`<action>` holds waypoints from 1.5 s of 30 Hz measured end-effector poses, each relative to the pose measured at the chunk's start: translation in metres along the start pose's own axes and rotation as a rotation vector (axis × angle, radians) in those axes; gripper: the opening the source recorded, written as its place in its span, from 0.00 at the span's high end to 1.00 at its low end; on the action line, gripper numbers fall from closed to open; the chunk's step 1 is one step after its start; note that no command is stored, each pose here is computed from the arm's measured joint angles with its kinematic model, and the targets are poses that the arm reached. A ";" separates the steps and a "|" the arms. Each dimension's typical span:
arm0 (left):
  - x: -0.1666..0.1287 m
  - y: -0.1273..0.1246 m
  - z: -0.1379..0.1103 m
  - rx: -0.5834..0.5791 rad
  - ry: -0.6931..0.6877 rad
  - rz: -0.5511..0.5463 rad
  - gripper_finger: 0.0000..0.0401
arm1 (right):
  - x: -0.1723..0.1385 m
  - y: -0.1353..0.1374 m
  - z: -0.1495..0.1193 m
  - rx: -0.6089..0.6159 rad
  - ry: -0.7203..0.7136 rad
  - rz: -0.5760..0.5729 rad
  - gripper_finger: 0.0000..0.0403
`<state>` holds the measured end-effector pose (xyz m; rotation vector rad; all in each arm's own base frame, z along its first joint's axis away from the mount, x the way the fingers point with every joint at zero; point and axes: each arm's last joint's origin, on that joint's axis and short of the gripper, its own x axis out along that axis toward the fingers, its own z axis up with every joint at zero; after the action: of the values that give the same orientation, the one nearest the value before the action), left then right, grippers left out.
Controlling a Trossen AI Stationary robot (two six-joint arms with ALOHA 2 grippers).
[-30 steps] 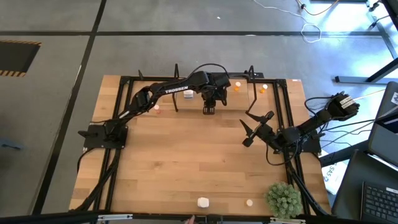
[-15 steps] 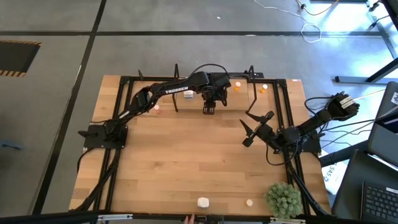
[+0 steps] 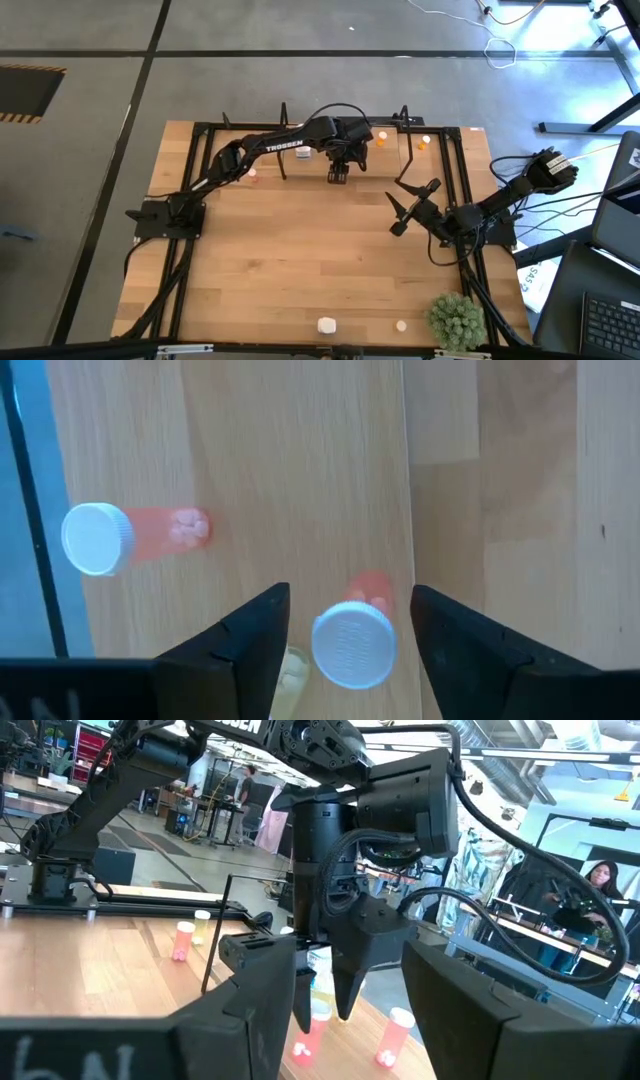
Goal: Pick and place medicine bottles onto shelf by color
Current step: Put the bottom red pill bottle on the shelf aligned with the other red pill bottle
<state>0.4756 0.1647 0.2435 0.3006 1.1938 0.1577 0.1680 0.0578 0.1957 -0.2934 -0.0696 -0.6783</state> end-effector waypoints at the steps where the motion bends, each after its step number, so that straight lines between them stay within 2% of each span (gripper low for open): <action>1: -0.001 0.000 0.000 0.000 0.000 0.000 0.49 | 0.000 0.000 0.000 0.000 0.000 0.000 0.53; 6: -0.005 0.000 0.004 0.052 -0.013 0.025 0.49 | 0.000 0.000 0.000 0.000 0.000 0.000 0.53; 14: -0.035 -0.007 0.009 0.071 -0.024 0.085 0.49 | 0.000 0.000 0.000 -0.004 0.001 0.002 0.53; 18: -0.051 -0.018 0.007 0.044 0.017 0.077 0.49 | 0.000 0.001 -0.001 -0.014 0.002 0.010 0.53; 21: -0.057 -0.028 -0.001 0.004 0.106 0.008 0.49 | 0.000 0.001 -0.001 -0.020 0.004 0.013 0.53; 26: -0.046 -0.030 -0.007 -0.080 0.140 -0.017 0.49 | 0.000 0.001 -0.002 -0.024 0.005 0.014 0.53; 34: -0.018 -0.020 -0.013 -0.146 0.075 -0.086 0.49 | 0.000 0.002 -0.003 -0.037 0.010 0.017 0.53; 38: -0.008 -0.018 -0.019 -0.184 0.088 -0.104 0.49 | 0.000 0.002 -0.003 -0.038 0.011 0.017 0.53; 45: 0.000 -0.019 -0.020 -0.193 0.056 -0.146 0.49 | 0.000 0.002 -0.003 -0.038 0.011 0.018 0.53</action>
<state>0.4560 0.1492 0.2309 0.0397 1.2407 0.1533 0.1692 0.0586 0.1926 -0.3266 -0.0436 -0.6639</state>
